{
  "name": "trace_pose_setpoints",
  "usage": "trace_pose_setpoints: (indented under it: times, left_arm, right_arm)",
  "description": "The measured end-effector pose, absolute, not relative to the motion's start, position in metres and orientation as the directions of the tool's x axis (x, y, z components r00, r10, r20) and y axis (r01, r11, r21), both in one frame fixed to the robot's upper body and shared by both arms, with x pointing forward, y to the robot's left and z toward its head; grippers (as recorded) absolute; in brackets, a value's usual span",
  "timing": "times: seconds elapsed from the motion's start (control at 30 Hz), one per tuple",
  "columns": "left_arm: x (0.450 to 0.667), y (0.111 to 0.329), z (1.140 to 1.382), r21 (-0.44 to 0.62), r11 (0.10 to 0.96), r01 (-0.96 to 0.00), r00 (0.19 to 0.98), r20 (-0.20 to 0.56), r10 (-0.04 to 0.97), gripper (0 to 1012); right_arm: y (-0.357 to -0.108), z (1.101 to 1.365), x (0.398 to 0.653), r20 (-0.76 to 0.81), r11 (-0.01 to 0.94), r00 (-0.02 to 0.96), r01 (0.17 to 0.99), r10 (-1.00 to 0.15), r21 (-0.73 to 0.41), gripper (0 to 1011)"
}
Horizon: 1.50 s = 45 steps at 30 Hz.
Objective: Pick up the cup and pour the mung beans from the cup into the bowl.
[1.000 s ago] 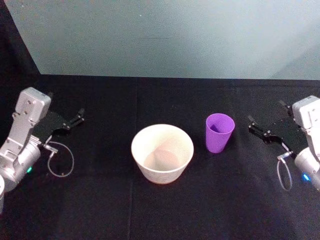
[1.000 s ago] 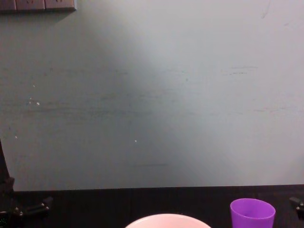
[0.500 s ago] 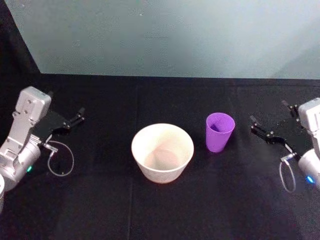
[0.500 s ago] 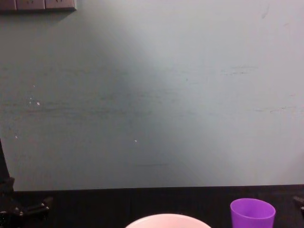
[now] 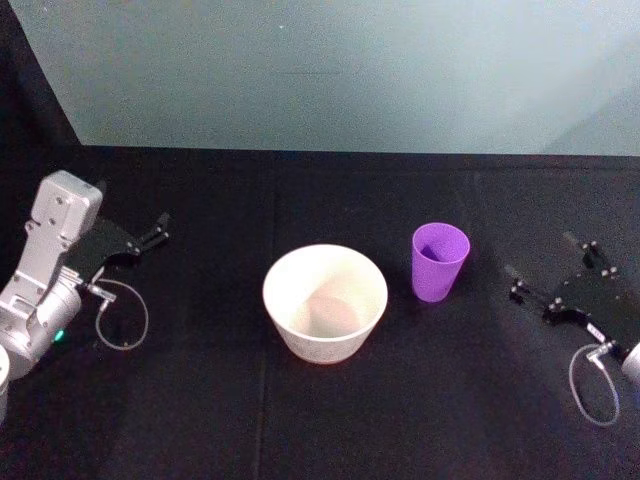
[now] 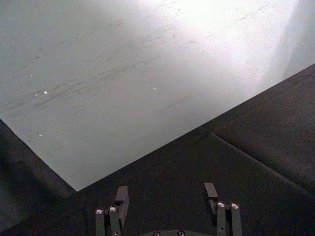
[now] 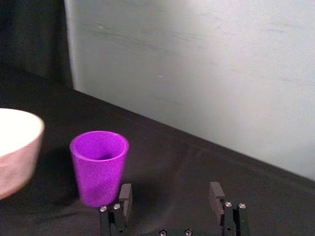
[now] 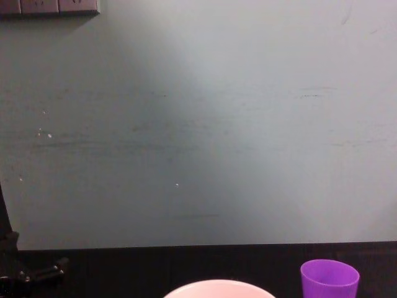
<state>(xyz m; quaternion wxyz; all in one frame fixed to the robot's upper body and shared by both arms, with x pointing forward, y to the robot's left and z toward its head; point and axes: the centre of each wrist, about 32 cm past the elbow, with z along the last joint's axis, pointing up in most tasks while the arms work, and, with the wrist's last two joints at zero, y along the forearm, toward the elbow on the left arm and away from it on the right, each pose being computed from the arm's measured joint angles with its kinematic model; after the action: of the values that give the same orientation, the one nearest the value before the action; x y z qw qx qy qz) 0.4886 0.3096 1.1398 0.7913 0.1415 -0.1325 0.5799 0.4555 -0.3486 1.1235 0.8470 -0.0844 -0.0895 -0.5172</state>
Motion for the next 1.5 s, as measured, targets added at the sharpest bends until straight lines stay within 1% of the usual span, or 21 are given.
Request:
trace_pose_setpoints:
  times: [0.13, 0.27, 0.47, 0.83, 1.5]
  left_arm:
    - [0.489, 0.31, 1.14, 0.07, 0.287, -0.955, 0.292, 0.374, 0.88, 1000]
    - [0.489, 0.31, 1.14, 0.07, 0.287, -0.955, 0.292, 0.374, 0.88, 1000]
    - [0.489, 0.31, 1.14, 0.07, 0.287, -0.955, 0.292, 0.374, 0.88, 1000]
    - [0.489, 0.31, 1.14, 0.07, 0.287, -0.955, 0.292, 0.374, 0.88, 1000]
    - [0.489, 0.31, 1.14, 0.07, 0.287, -0.955, 0.292, 0.374, 0.88, 1000]
  right_arm:
    - [-0.353, 1.116, 0.456, 0.165, 0.525, 0.525, 0.85, -0.835, -0.049, 1002]
    - [-0.352, 1.112, 0.458, 0.129, 0.561, 0.562, 0.826, -0.817, -0.05, 1002]
    - [-0.34, 1.107, 0.464, 0.082, 0.613, 0.616, 0.788, -0.784, -0.052, 1002]
    - [-0.32, 1.103, 0.475, 0.066, 0.632, 0.636, 0.772, -0.769, -0.067, 1002]
    - [-0.295, 1.103, 0.495, 0.048, 0.607, 0.609, 0.793, -0.792, -0.049, 1002]
